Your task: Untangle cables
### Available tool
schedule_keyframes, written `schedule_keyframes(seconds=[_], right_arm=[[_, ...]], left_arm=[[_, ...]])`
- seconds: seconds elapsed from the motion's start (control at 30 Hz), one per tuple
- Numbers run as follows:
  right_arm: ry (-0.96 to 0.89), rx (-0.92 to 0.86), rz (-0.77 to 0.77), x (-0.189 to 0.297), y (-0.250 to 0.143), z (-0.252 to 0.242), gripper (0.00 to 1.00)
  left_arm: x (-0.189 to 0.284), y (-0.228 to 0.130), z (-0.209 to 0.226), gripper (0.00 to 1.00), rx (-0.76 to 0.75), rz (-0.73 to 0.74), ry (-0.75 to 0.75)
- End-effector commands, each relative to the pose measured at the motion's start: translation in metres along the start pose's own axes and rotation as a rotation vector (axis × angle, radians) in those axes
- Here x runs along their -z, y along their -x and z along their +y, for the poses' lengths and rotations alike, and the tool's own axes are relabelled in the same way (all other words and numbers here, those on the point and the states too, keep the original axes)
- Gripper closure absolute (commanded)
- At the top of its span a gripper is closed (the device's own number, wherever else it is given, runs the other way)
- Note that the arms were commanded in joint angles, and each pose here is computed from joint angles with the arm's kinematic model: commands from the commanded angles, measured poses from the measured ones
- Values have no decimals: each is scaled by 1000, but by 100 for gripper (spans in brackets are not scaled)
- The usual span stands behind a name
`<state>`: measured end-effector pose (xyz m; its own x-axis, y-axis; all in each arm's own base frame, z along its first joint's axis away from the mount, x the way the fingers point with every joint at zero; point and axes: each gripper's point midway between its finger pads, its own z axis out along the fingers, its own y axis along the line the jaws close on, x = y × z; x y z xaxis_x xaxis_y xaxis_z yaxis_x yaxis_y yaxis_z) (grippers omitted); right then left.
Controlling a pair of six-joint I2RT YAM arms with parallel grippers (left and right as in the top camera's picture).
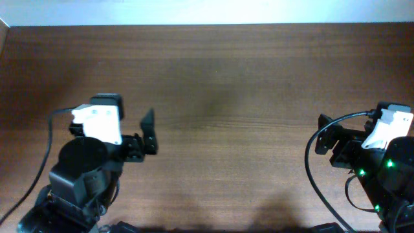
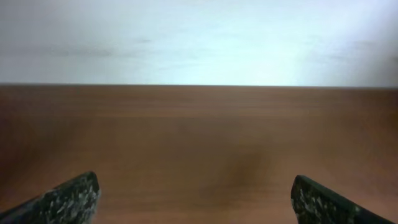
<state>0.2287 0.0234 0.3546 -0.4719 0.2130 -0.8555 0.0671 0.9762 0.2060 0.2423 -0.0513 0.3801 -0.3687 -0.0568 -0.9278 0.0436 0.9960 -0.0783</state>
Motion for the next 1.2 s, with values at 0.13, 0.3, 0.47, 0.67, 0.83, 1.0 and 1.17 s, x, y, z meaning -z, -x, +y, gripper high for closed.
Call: schedule_keyframes(seconds=[0.13, 0.3, 0.47, 0.67, 0.83, 1.0, 1.17], right_arm=[[9, -6, -4, 2, 1, 2, 1], [10, -6, -4, 2, 1, 2, 1], [9, -6, -4, 2, 1, 2, 1], [9, -6, -4, 2, 1, 2, 1], [9, -6, -4, 2, 1, 2, 1], [9, -6, -4, 2, 1, 2, 1], [9, -6, -4, 2, 1, 2, 1]], left_arm=[[8, -37, 56, 1, 130, -230, 93], [15, -62, 70, 1, 153, -383, 111], [14, -81, 73, 1, 155, -474, 109], [12, -74, 72, 1, 159, -650, 76], [5, -72, 67, 1, 152, -763, 24], [1, -83, 70, 1, 152, -902, 14], [-17, -101, 83, 1, 176, -809, 88]])
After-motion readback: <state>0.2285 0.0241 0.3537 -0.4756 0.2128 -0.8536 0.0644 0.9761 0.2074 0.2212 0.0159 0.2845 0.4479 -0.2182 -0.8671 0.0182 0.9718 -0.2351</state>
